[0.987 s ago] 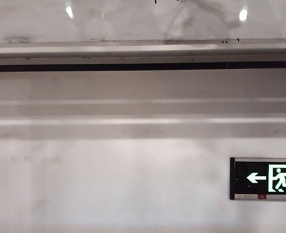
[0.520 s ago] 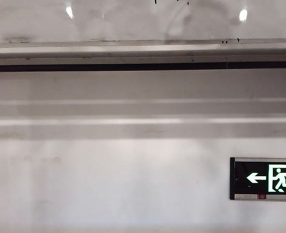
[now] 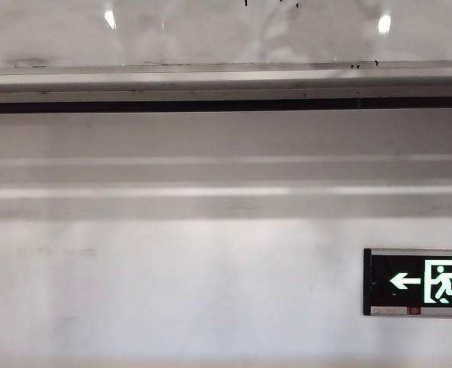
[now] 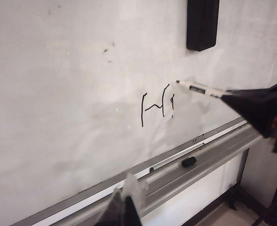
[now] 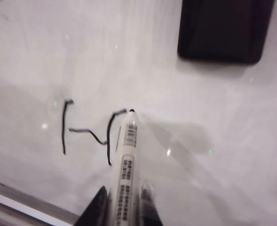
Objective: Take a marker from the whiteboard tray, write "Hi!" on the whiteboard, and then put the marker back vertically into the whiteboard tray.
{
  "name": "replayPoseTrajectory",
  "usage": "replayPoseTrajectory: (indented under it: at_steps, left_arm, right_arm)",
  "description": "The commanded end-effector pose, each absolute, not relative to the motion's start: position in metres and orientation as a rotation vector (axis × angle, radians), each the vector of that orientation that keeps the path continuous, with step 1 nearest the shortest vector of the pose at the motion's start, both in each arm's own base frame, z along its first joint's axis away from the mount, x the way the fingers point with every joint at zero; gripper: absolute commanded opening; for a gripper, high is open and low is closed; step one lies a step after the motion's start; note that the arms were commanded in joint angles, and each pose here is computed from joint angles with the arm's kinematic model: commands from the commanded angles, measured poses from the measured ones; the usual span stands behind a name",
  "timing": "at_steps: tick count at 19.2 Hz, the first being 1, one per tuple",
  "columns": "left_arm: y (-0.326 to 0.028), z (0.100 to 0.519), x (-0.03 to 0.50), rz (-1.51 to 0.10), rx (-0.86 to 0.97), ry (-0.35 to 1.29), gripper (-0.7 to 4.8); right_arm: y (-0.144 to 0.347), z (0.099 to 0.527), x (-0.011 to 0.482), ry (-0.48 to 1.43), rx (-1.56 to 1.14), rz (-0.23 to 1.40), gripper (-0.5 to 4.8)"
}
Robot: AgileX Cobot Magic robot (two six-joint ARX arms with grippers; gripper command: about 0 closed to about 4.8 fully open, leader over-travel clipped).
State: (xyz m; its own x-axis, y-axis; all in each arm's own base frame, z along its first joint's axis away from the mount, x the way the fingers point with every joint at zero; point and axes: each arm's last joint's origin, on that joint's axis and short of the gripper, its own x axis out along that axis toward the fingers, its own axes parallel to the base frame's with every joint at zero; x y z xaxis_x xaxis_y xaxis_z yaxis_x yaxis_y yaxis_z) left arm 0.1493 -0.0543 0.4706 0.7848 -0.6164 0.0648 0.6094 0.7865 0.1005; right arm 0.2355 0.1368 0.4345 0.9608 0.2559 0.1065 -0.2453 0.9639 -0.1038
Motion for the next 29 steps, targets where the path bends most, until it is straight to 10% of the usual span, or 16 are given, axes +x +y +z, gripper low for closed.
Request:
replayPoseTrajectory:
  at_steps: [1, 29]
  left_arm:
    - [-0.054, 0.474, 0.147, -0.664, 0.077, -0.125, -0.06]
    - [-0.054, 0.474, 0.147, -0.663, 0.077, -0.124, -0.06]
  right_arm:
    - [0.139, 0.433, 0.240, -0.123, -0.090, 0.250, -0.05]
    - [0.125, 0.451, 0.220, -0.185, -0.057, 0.205, -0.05]
